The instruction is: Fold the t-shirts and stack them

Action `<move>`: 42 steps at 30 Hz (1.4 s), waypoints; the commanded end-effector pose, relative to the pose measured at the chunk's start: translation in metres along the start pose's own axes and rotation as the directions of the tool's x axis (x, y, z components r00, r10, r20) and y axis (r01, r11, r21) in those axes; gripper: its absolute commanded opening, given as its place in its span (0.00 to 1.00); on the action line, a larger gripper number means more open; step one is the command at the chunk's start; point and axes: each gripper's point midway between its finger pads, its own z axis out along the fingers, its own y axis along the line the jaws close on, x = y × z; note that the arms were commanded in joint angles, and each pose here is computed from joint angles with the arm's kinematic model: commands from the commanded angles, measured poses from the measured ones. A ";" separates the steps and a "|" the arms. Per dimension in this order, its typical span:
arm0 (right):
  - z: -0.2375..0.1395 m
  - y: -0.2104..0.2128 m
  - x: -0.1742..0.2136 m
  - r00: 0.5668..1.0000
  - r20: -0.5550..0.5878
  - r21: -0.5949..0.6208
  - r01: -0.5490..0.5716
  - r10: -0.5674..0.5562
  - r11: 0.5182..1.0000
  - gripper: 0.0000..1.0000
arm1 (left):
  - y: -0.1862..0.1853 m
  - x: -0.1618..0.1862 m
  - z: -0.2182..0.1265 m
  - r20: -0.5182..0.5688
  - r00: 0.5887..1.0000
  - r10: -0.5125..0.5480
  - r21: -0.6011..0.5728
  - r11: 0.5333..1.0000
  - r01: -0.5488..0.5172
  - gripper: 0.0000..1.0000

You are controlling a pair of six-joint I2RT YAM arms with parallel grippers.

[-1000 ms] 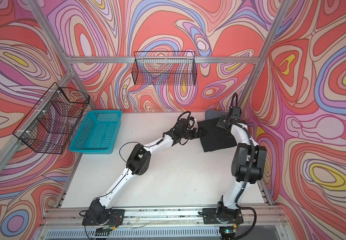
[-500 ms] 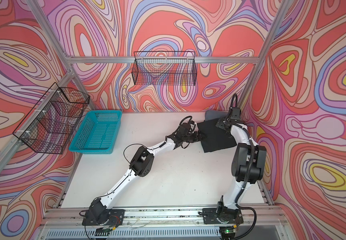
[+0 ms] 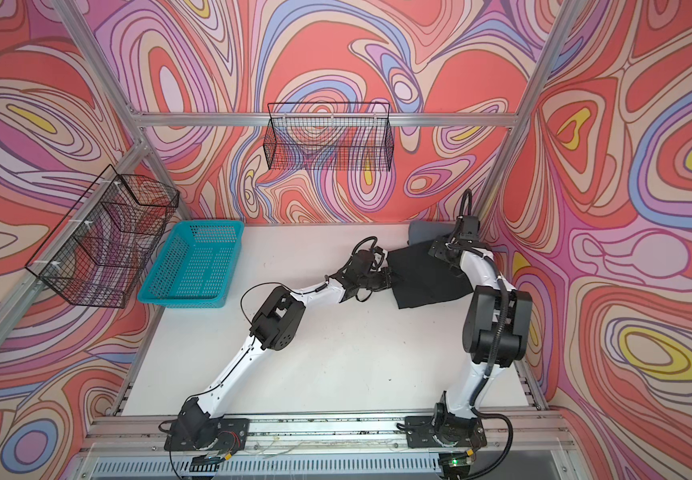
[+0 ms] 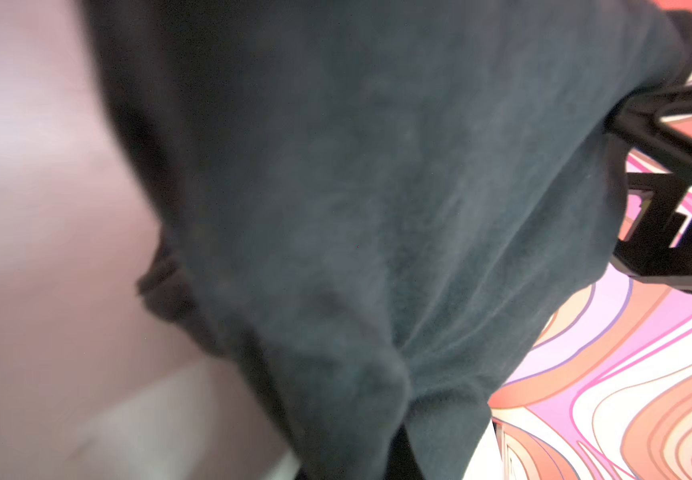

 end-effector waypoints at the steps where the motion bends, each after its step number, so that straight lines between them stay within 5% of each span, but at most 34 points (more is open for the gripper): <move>1: -0.003 0.001 0.000 1.000 -0.001 -0.010 0.011 -0.011 1.000 0.98 | -0.001 -0.046 -0.046 0.079 0.997 0.001 -0.028 1.000 0.001 0.00; 8: 0.006 -0.003 0.006 0.999 -0.049 0.018 0.020 -0.019 1.000 0.98 | 0.009 -0.051 -0.089 0.023 1.000 0.006 -0.087 0.996 -0.004 0.00; 13: -0.007 -0.003 0.001 1.000 -0.006 0.014 0.028 -0.028 0.999 0.98 | 0.029 -0.034 -0.132 -0.030 0.999 0.013 -0.243 0.970 -0.020 0.00; 21: -0.031 0.039 0.041 0.996 -0.090 -0.178 -0.007 -0.009 0.984 0.98 | 0.078 -0.008 -0.205 -0.084 0.992 -0.099 -0.405 0.912 0.056 0.00; 29: -0.070 0.070 0.107 0.986 -0.164 -0.310 -0.044 -0.008 0.950 0.98 | 0.142 0.020 -0.281 -0.061 0.978 -0.198 -0.585 0.801 0.125 0.00; 34: -0.085 0.116 0.147 0.973 -0.227 -0.456 -0.075 -0.034 0.887 0.98 | 0.181 0.005 -0.327 -0.009 0.986 -0.167 -0.737 0.667 0.107 0.01; 39: -0.072 0.167 0.172 0.962 -0.264 -0.560 -0.094 -0.070 0.823 0.98 | 0.194 -0.023 -0.341 -0.016 0.994 -0.111 -0.820 0.570 0.050 0.50; 42: -0.058 0.188 0.180 0.960 -0.269 -0.595 -0.103 -0.076 0.797 0.98 | 0.193 -0.035 -0.350 -0.007 0.997 -0.080 -0.855 0.518 0.035 0.69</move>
